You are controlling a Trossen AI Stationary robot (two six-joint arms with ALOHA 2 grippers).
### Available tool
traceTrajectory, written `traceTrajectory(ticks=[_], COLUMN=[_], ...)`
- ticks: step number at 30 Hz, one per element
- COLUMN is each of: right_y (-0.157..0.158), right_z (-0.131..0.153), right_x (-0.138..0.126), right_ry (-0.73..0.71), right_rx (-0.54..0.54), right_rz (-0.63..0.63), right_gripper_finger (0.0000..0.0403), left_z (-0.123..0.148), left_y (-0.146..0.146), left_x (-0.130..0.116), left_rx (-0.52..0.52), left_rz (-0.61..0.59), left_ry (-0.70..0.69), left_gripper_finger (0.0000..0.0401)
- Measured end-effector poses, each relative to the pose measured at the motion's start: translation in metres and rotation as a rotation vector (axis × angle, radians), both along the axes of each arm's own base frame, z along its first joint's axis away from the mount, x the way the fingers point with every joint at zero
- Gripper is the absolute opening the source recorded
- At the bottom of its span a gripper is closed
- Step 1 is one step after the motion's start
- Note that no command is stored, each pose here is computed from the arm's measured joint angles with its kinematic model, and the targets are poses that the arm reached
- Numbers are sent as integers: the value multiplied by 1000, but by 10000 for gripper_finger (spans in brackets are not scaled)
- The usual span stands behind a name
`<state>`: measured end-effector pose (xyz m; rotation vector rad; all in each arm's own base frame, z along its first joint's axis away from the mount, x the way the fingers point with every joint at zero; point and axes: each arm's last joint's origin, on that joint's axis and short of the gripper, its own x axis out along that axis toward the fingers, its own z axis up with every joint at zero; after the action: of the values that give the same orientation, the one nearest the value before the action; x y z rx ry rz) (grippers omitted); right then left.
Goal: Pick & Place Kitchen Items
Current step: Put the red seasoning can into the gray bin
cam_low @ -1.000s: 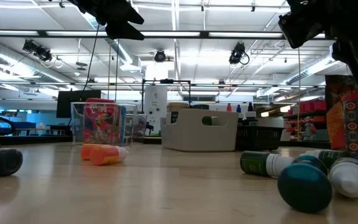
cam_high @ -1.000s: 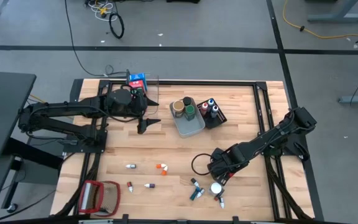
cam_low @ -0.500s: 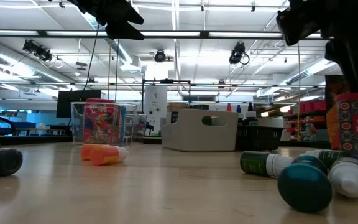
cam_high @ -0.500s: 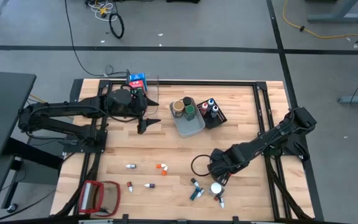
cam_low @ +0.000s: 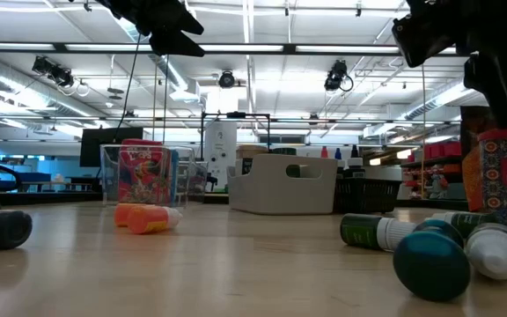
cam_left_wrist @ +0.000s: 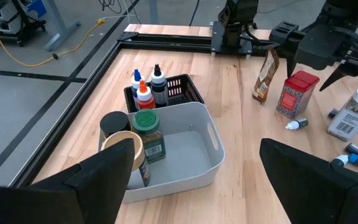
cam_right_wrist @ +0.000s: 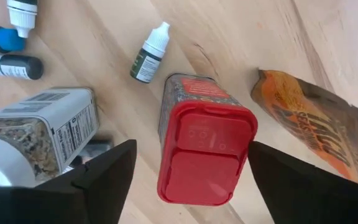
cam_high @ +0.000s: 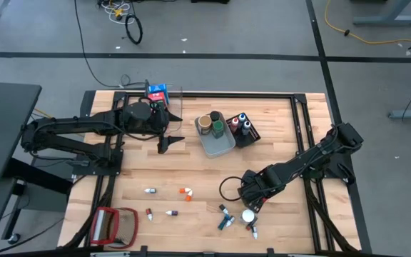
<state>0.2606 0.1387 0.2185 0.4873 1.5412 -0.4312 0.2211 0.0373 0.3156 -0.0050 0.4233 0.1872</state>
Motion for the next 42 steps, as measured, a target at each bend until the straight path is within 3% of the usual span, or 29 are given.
traceTrajectory(ticks=[14, 23, 33, 37, 42], right_y=[-2, -1, -4, -4, -2], right_z=[1, -2, -36, -35, -35], right_x=[0, 4, -3, -2, 0], right_ry=[37, -6, 78, 68, 65], right_rx=[63, 35, 25, 31, 75], right_rz=[25, 16, -7, -9, 2], right_gripper_finger=[327, 327, 326, 308, 248], left_z=[0, 0, -1, -1, -1], left_y=[0, 0, -1, -1, -1], left_x=[0, 0, 0, 0, 0], left_rx=[0, 0, 3, 3, 4], left_rz=[0, 0, -34, -33, -31], left_ry=[-1, 0, 10, 11, 11], left_gripper_finger=[355, 355, 355, 355, 355])
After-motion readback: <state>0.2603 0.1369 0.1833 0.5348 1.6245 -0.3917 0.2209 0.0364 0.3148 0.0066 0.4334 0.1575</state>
